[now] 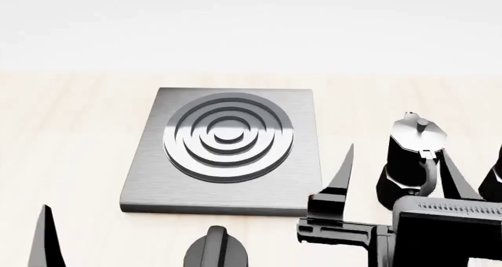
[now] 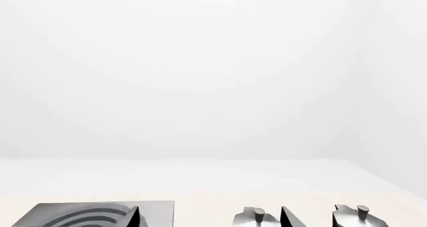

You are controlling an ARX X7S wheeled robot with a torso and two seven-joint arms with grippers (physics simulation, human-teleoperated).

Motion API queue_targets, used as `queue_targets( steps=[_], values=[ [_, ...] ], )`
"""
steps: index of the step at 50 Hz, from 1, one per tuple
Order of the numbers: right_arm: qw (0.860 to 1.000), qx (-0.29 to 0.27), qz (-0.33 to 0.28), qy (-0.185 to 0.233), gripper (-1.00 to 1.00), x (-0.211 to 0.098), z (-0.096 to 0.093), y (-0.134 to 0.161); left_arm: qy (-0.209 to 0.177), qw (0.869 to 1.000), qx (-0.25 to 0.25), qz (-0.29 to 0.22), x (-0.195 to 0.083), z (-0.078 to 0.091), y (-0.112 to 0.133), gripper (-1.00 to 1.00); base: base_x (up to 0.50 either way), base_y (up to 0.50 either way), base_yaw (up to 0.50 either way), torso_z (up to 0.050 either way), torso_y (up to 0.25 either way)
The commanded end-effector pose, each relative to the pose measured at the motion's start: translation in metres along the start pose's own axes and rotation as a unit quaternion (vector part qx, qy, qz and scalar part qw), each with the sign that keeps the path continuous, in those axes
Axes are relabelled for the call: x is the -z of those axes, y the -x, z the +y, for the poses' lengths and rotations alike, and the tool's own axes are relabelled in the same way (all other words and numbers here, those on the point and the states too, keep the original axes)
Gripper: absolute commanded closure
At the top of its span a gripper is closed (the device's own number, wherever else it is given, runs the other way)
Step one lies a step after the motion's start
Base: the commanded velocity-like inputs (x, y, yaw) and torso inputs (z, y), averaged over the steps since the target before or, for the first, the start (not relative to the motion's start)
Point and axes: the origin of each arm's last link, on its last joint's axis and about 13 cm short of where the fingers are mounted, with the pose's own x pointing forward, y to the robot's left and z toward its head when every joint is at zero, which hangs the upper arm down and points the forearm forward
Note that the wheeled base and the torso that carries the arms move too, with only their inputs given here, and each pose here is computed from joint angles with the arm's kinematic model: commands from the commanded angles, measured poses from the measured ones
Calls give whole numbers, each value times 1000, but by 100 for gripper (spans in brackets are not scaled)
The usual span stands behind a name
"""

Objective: Put both moka pots on the stove.

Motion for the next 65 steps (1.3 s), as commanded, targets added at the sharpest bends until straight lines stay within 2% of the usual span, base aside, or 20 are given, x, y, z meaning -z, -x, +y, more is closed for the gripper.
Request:
queue_targets(
  steps=[1,4,5,7,8,9,12,16,19,20,22,23,24,26,27,31,34,45,50,65],
  values=[
    [1000,25,-6,17,-100,-13,-21,-44,1,1000,-4,-1,0,1,0,-100,0,0,0,0,0],
    [998,26,38,43,-100,-14,-27,-58,1,1000,-5,-1,-1,2,-1,-100,0,0,0,0,0],
    [997,35,29,56,-100,-14,-29,-63,1,1000,-6,-1,0,2,-1,-100,0,0,0,0,0],
    [997,22,57,55,-100,-15,-31,-67,1,1000,-7,-1,-1,2,-1,-100,0,0,0,0,0],
    [997,-3,71,37,-100,-14,-32,-69,1,1000,-6,-1,-1,2,-1,-100,0,0,0,0,0],
    [996,-6,70,50,-100,-13,-34,-73,1,1000,-7,-2,-1,2,-1,-100,0,0,0,0,0],
    [995,-15,78,53,-100,-13,-39,-81,0,1000,-6,-1,0,2,-1,-100,0,0,0,0,0],
    [990,-39,126,50,-100,-6,-49,-98,0,1000,-8,-2,-1,3,-2,-100,0,0,0,0,0],
    [987,-43,144,53,-100,-3,-55,-105,-1,1000,-8,-1,0,2,-2,-100,0,0,0,0,0],
    [986,-50,152,42,-100,-3,-56,-107,0,1000,-8,-1,0,2,-2,-100,0,0,0,0,0],
    [984,-51,161,54,-100,0,-58,-109,0,1000,-7,0,1,2,-2,-100,0,0,0,0,0],
    [982,-62,171,43,-100,1,-59,-112,1,1000,-7,1,0,2,-2,-100,0,0,0,0,0],
    [982,-54,172,58,-100,2,-61,-114,1,1000,-7,0,1,2,-2,-100,0,0,0,0,0],
    [982,-59,177,38,-100,2,-62,-116,0,1000,-7,0,1,2,-2,-100,0,0,0,0,0],
    [980,-56,181,53,-100,4,-64,-118,0,1000,-8,-1,0,3,-2,-100,0,0,0,0,0],
    [979,-54,184,74,-100,7,-67,-121,1,1000,-8,0,1,3,-2,-100,0,0,0,0,0],
    [978,-56,189,74,-100,9,-68,-122,0,1000,-8,0,2,3,-2,-100,0,0,0,0,0],
    [973,-43,220,56,-100,17,-82,-132,0,1000,-7,0,2,3,-2,-100,0,0,0,0,0],
    [966,-45,251,36,-100,26,-84,-133,-1,1000,-8,0,1,3,-2,-100,0,0,0,0,0],
    [958,-57,278,30,-100,29,-85,-125,-1,1000,-6,0,0,2,-1,-100,0,0,0,0,0]
  ],
)
